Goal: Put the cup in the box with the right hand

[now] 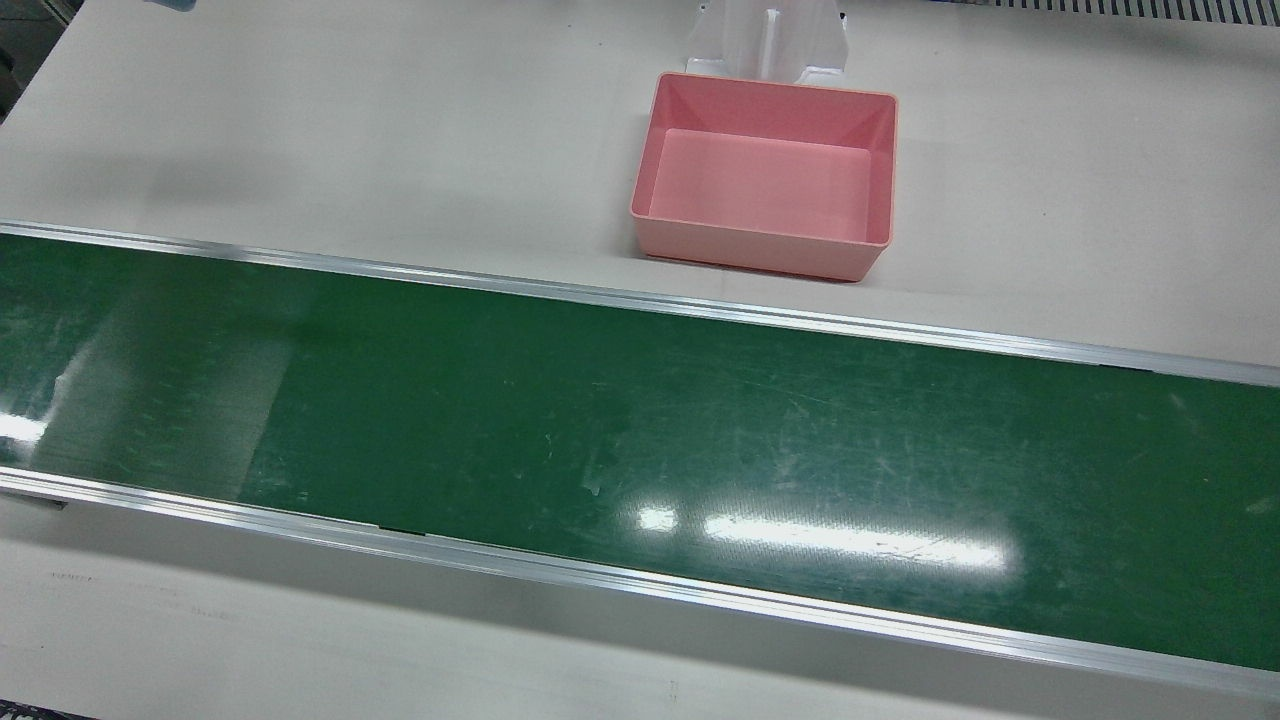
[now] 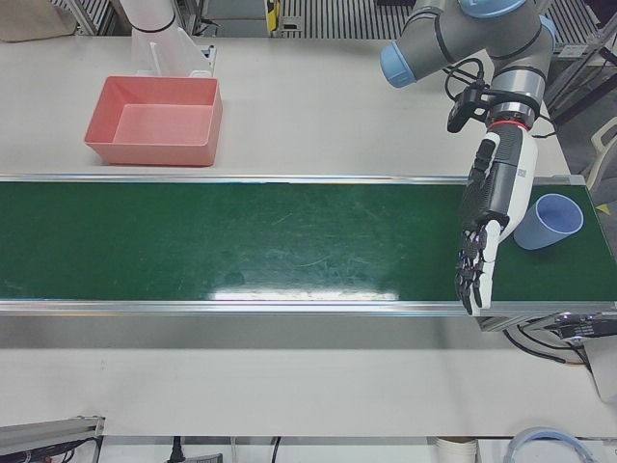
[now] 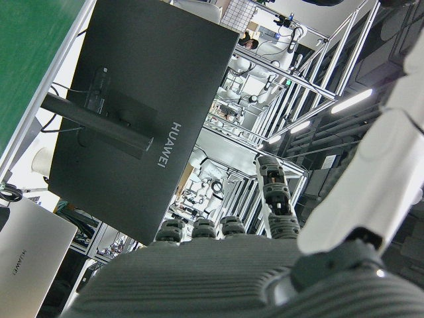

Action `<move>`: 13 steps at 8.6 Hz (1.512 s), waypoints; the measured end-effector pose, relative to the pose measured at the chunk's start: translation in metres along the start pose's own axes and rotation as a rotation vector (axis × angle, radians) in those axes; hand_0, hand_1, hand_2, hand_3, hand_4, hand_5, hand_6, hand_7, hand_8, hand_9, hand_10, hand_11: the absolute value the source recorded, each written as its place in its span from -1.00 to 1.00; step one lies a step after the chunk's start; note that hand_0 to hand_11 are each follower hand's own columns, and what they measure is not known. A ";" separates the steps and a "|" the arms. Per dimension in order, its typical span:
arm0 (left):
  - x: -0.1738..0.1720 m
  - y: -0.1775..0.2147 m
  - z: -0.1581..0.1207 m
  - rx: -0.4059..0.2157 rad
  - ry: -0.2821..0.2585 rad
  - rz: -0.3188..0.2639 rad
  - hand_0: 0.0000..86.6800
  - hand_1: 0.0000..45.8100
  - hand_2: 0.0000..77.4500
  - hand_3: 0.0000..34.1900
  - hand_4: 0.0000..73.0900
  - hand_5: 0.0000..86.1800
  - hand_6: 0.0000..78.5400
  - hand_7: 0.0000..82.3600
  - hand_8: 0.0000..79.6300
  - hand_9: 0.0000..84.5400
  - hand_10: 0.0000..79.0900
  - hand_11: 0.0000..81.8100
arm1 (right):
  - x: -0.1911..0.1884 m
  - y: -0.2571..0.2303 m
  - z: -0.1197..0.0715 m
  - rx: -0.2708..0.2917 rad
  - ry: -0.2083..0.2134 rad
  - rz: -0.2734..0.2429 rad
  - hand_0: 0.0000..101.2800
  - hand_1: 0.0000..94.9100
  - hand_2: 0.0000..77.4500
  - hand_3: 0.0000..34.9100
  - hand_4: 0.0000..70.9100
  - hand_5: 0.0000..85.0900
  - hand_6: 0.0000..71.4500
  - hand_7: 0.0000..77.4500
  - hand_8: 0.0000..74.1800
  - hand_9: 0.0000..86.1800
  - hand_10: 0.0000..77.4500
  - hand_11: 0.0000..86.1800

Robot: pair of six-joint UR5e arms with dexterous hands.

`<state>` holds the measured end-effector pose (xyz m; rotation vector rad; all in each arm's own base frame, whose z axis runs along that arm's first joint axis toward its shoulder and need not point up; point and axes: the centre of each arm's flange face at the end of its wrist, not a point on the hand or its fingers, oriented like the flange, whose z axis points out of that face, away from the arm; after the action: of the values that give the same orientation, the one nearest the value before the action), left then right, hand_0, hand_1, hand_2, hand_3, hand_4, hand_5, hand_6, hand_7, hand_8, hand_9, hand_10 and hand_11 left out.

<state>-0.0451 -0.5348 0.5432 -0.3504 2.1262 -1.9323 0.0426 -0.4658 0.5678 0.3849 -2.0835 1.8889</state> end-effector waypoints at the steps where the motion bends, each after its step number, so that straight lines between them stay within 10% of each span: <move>1: 0.000 0.000 0.000 0.000 0.000 0.000 -1.00 -0.98 -0.99 -1.00 -0.97 -0.99 -0.99 -0.99 -1.00 -1.00 -1.00 -1.00 | 0.000 0.000 0.000 0.001 0.001 0.000 -0.16 -0.85 -0.82 -1.00 -0.86 -0.92 -0.92 -0.86 -0.96 -0.90 -0.94 -0.89; 13: 0.000 0.000 0.000 0.000 0.000 0.000 -1.00 -0.98 -0.99 -1.00 -0.97 -0.99 -0.99 -0.99 -1.00 -1.00 -1.00 -1.00 | 0.058 -0.040 0.014 -0.058 0.058 -0.002 -0.09 -0.87 -0.97 -0.77 -0.83 -0.94 -0.94 -0.79 -0.96 -0.91 -0.94 -0.89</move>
<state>-0.0451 -0.5348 0.5429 -0.3504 2.1267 -1.9317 0.0039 -0.4832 0.6262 0.3151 -2.0939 1.8128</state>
